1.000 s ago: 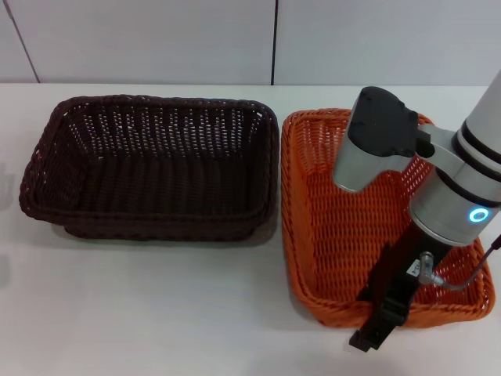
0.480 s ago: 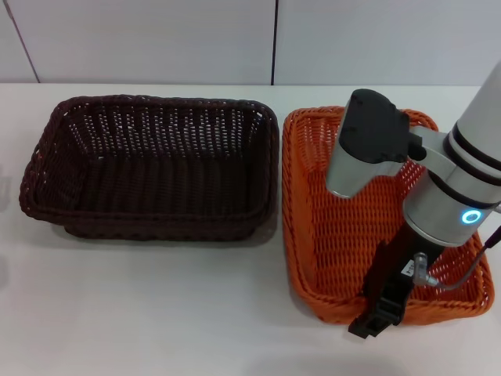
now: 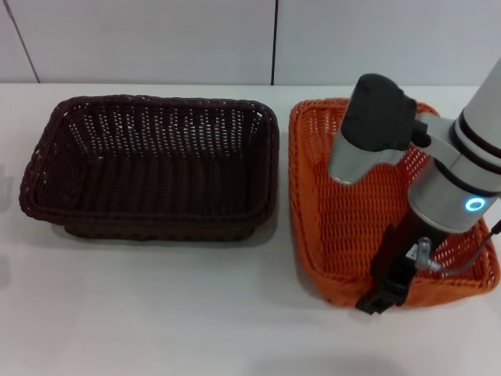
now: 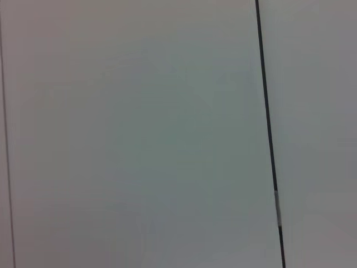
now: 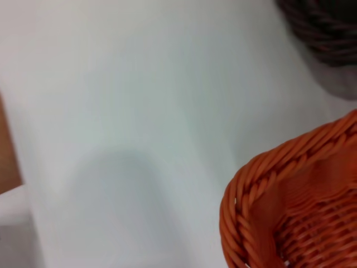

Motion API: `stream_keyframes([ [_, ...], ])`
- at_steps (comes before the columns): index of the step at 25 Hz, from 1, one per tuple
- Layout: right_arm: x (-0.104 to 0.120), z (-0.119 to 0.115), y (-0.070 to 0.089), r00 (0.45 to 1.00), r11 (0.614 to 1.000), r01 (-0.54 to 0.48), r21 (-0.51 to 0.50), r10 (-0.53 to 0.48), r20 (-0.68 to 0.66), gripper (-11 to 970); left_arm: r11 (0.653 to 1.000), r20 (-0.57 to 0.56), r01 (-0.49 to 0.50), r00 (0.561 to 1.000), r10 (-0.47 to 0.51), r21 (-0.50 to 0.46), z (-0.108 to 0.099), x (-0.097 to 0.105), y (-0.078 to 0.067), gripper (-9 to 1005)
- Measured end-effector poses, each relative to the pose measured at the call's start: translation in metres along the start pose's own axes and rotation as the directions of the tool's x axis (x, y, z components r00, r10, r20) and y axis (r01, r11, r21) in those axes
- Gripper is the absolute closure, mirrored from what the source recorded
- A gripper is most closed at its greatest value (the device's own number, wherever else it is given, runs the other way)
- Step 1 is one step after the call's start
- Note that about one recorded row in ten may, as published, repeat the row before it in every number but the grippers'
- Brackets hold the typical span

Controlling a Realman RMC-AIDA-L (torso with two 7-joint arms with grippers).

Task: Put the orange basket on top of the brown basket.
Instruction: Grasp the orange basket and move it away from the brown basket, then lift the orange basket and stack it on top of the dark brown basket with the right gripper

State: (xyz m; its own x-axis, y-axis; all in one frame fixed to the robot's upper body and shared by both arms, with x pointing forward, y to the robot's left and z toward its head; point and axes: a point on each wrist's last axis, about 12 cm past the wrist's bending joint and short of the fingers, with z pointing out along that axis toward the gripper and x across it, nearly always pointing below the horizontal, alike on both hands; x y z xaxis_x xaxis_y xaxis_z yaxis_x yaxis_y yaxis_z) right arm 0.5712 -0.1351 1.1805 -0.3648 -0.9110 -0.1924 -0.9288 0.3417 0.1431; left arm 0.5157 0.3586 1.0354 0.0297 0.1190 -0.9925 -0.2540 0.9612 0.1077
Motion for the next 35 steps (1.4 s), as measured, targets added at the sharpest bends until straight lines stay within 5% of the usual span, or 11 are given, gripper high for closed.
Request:
stream_keyframes([
  [17, -0.02, -0.029, 0.003, 1.0, 0.982, 0.003, 0.188, -0.008, 0.026, 753, 1.0, 0.011, -0.004, 1.0, 0.004, 0.005, 0.0, -0.001, -0.001, 280],
  [35, -0.05, -0.069, 0.028, 0.988, 0.887, 0.139, 0.44, -0.152, -0.005, 812, 1.0, 0.005, -0.005, 1.0, 0.005, 0.002, 0.0, 0.0, -0.001, 280],
])
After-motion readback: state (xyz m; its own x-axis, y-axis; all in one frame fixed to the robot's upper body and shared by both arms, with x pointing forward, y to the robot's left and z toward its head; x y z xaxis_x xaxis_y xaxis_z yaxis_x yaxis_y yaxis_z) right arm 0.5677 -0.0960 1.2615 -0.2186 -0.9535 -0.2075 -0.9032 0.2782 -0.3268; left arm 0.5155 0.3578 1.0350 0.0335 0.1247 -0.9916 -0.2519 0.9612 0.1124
